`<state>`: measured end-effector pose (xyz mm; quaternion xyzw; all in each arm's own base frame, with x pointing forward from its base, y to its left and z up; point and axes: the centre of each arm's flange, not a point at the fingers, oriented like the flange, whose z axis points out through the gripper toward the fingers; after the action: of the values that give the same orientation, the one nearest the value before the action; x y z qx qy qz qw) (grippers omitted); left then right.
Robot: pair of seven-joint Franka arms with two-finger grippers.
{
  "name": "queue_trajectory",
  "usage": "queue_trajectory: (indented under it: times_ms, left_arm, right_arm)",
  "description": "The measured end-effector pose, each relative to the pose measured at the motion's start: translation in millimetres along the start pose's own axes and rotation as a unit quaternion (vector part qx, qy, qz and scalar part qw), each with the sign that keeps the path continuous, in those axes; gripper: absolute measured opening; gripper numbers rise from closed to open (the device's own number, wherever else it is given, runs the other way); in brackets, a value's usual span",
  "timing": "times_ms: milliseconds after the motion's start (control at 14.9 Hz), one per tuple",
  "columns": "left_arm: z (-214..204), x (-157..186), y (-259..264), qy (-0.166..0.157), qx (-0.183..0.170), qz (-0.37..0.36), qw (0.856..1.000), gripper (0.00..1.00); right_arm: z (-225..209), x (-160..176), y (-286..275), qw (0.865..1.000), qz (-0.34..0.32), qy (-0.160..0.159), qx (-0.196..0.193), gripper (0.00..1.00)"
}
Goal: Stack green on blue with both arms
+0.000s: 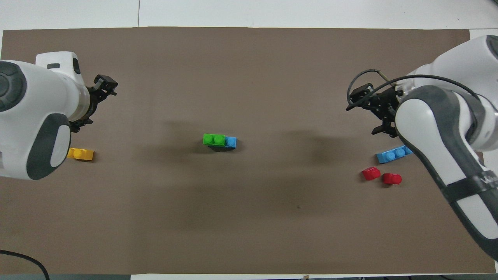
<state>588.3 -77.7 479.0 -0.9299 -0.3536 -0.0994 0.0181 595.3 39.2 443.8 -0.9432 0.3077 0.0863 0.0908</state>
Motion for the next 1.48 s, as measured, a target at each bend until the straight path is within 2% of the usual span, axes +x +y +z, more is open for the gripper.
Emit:
queue_trajectory:
  times_ms: [269,471,673,874,1345,1480]
  left_arm:
    - [-24,43,-36,-0.039,0.009,0.15,0.988,1.0]
    - [-48,48,-43,-0.067,0.017,0.24,0.968,1.0]
    - [-76,41,-48,-0.097,0.014,0.3,0.949,1.0]
    - [-100,30,-58,-0.111,0.016,0.333,0.936,1.0]
    - [-126,20,-65,-0.104,0.014,0.343,0.934,1.0]
    - [-128,17,-67,-0.112,0.013,0.343,0.933,1.0]
  right_arm:
    - [-62,-2,56,0.986,-0.156,0.026,-0.049,1.0]
    - [-100,-22,72,0.972,-0.217,0.041,-0.085,1.0]
    - [-127,-36,73,0.967,-0.23,0.042,-0.104,1.0]
    - [-130,-37,69,0.964,-0.237,0.041,-0.118,1.0]
    - [-124,-31,65,0.963,-0.238,0.036,-0.119,1.0]
    - [-125,-31,65,0.963,-0.238,0.036,-0.119,1.0]
